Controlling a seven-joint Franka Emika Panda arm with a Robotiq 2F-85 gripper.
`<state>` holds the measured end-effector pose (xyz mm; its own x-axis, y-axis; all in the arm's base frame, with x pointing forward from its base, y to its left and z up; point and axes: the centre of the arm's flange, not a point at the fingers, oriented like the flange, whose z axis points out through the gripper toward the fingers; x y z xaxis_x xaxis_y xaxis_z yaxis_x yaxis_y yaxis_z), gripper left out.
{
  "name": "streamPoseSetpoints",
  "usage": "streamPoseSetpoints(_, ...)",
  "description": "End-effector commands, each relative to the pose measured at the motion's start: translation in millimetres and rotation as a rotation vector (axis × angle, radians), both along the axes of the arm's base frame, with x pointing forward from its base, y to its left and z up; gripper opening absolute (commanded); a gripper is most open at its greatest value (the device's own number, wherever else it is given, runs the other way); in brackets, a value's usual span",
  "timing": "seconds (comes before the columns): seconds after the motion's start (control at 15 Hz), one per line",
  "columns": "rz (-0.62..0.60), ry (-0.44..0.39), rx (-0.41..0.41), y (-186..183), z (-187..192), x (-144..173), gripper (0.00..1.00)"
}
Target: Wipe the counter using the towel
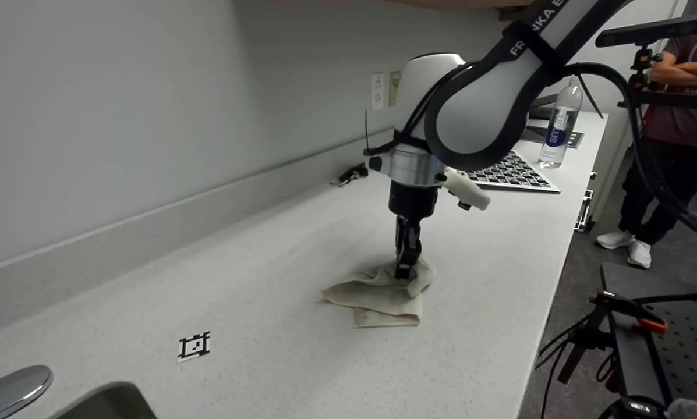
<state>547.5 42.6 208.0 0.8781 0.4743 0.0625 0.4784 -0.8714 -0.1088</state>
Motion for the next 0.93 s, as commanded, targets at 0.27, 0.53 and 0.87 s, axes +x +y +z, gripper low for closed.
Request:
streamPoseSetpoints(0.27, 0.121, 0.091, 0.042, 39, -24, 2, 0.56)
streamPoseSetpoints(0.53, 0.109, 0.087, 0.032, 41, -17, -2, 0.87)
streamPoseSetpoints(0.87, 0.097, 0.051, 0.015, 55, 11, -11, 1.0)
